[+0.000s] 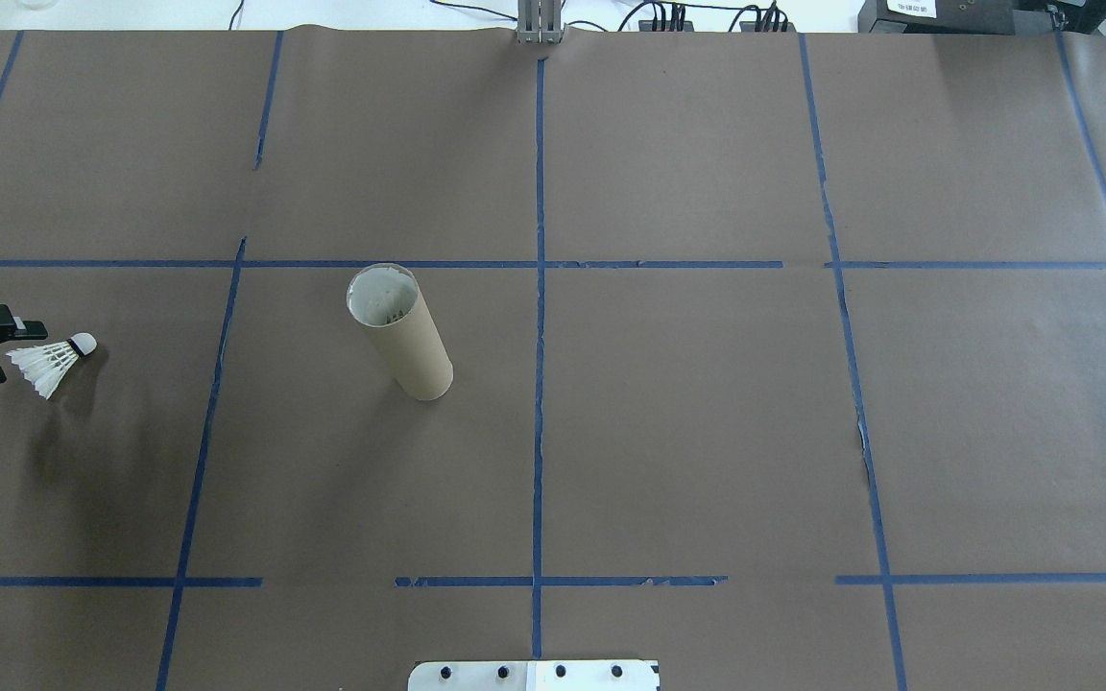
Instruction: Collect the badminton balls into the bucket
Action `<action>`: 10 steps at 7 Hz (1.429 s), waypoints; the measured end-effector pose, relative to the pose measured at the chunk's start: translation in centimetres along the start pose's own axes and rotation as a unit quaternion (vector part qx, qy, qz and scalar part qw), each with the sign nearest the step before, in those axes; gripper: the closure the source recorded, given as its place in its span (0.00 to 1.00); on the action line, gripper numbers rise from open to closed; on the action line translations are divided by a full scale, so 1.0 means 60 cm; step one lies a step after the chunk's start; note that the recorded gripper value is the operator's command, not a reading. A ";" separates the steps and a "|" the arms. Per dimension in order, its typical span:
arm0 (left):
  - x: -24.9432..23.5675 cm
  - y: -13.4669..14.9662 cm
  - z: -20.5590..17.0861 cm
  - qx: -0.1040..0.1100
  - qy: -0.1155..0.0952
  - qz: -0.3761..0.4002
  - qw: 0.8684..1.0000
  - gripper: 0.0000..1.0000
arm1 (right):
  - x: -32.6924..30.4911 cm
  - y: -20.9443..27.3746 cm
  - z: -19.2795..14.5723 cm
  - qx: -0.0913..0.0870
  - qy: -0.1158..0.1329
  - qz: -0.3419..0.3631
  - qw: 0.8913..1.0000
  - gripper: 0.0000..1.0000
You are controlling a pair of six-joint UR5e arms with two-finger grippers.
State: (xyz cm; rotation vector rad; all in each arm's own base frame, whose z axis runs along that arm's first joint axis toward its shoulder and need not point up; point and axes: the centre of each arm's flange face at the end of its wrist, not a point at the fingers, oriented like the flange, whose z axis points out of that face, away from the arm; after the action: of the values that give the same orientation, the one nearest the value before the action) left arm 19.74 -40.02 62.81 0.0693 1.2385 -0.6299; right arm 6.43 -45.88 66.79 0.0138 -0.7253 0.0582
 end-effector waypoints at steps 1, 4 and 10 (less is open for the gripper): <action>0.009 0.011 0.018 0.001 0.001 -0.005 1.000 0.58 | 0.000 0.000 0.000 0.000 0.000 0.000 1.000 0.00; 0.014 0.017 0.037 0.002 0.001 -0.009 1.000 1.00 | 0.000 0.000 0.000 0.000 0.000 0.000 1.000 0.00; 0.078 0.038 -0.012 -0.102 0.019 -0.001 0.995 1.00 | -0.001 0.000 -0.001 0.000 0.000 0.000 1.000 0.00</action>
State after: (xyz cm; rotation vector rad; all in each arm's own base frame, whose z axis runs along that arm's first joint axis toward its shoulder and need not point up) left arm 21.08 -39.75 57.71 -0.0918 1.3339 -0.5026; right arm 6.44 -45.88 66.74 0.0149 -0.7247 0.0578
